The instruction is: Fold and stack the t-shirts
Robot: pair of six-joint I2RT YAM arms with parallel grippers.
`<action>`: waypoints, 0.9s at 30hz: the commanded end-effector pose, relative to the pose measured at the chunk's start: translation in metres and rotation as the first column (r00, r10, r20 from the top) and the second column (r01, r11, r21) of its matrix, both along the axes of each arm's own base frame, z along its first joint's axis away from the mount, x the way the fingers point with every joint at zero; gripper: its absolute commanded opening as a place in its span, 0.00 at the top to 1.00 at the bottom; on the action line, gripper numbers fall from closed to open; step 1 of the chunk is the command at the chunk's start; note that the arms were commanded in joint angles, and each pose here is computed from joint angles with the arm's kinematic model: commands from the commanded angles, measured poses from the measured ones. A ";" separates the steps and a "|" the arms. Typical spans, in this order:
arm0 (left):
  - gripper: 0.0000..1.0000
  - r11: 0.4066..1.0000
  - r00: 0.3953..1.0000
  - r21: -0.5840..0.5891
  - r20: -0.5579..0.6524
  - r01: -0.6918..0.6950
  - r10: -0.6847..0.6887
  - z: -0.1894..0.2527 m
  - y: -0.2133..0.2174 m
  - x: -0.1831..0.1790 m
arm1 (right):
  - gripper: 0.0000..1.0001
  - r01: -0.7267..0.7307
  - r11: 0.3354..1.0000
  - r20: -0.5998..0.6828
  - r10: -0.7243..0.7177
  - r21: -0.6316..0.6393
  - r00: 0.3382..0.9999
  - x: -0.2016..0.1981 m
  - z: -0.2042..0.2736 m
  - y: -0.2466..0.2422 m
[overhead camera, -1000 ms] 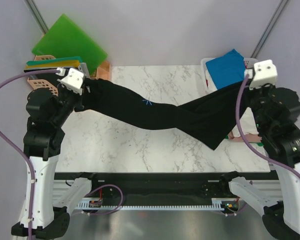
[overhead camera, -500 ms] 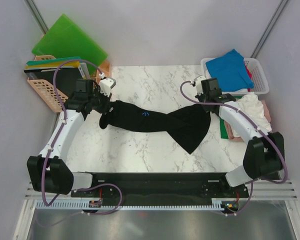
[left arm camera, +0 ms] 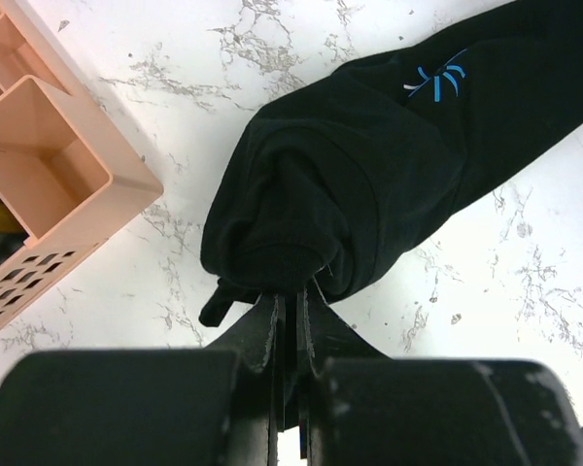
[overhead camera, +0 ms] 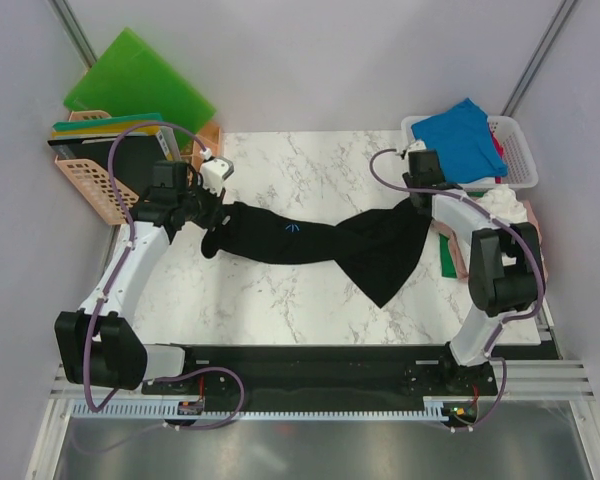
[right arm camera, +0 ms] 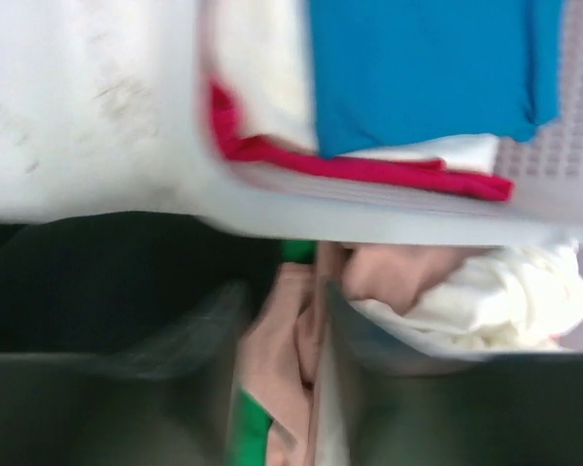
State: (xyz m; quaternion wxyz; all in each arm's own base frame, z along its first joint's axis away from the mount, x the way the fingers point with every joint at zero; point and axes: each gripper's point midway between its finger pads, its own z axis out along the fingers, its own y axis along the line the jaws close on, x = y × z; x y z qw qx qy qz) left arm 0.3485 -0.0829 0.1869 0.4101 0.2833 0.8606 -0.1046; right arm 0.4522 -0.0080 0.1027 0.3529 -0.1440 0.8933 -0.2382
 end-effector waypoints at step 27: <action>0.98 0.999 0.998 0.030 0.058 -0.028 0.026 0.009 0.007 0.017 | 0.27 -0.246 0.894 -0.102 0.303 0.375 0.947 -0.103 0.084 -0.002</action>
